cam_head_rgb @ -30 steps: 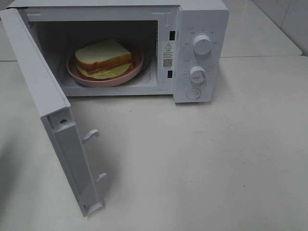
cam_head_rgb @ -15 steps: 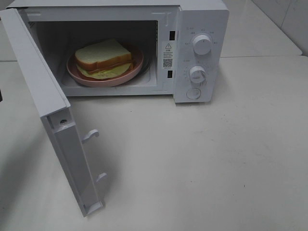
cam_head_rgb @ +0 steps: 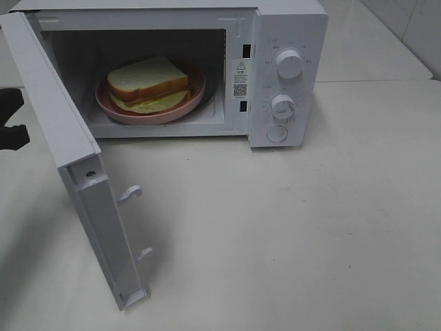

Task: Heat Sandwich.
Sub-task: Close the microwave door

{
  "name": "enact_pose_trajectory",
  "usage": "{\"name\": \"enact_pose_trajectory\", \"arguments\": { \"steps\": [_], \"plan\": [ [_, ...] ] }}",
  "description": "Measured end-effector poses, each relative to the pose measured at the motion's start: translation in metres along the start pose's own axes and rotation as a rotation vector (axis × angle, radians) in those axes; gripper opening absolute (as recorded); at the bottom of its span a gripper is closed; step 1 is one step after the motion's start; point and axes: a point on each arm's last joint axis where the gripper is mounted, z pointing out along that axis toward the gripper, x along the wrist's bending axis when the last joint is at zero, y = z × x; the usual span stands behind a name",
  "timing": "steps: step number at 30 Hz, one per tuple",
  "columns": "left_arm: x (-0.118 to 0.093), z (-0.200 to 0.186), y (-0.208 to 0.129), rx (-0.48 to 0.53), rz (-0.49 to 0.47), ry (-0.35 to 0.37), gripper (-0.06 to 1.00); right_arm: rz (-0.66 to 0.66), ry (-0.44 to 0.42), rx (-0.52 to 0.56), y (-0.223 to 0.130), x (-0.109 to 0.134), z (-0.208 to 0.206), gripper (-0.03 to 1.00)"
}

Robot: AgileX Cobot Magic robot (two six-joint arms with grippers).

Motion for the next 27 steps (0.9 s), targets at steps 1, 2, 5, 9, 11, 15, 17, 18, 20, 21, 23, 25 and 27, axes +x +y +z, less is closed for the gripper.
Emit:
{"name": "enact_pose_trajectory", "arguments": {
  "steps": [1,2,5,9,11,15,17,18,20,21,23,25,27],
  "plan": [
    [-0.001,0.002,0.0,-0.003,-0.004,-0.006,0.0,0.0,0.0,0.0,0.0,0.0,0.0,0.76],
    [-0.003,0.003,0.001,-0.003,-0.006,-0.014,0.0,0.0,0.0,0.0,0.0,0.0,0.0,0.76],
    [-0.008,0.008,0.001,-0.004,-0.014,-0.027,0.0,0.0,0.0,0.0,0.0,0.0,0.0,0.76],
    [-0.024,0.019,0.002,-0.012,0.019,-0.092,0.0,0.0,0.0,0.0,0.0,0.0,0.0,0.76],
    [-0.028,0.023,0.002,-0.016,0.025,-0.107,0.0,0.0,0.0,0.0,0.0,0.0,0.0,0.76],
    [-0.034,0.03,0.004,-0.023,0.022,-0.125,0.0,0.0,0.0,0.0,0.0,0.0,0.0,0.76],
    [-0.041,0.038,0.006,-0.036,0.015,-0.139,0.0,0.0,0.0,0.0,0.0,0.0,0.0,0.76],
    [-0.043,0.04,0.006,-0.037,0.01,-0.143,0.0,0.0,0.0,0.0,0.0,0.0,0.0,0.76],
    [-0.048,0.046,0.007,-0.042,-0.001,-0.146,0.0,0.0,0.0,0.0,0.0,0.0,0.0,0.76],
    [-0.05,0.048,0.007,-0.047,-0.005,-0.148,0.0,0.0,0.0,0.0,0.0,0.0,0.0,0.76],
    [-0.054,0.054,0.007,-0.051,-0.009,-0.15,0.0,0.0,0.0,0.0,0.0,0.0,0.0,0.76],
    [-0.06,0.059,0.007,-0.053,-0.007,-0.158,0.0,0.0,0.0,0.0,0.0,0.0,0.0,0.76],
    [-0.066,0.064,0.006,-0.054,-0.009,-0.169,0.0,0.0,0.0,0.0,0.0,0.0,0.0,0.76]
  ]
}}
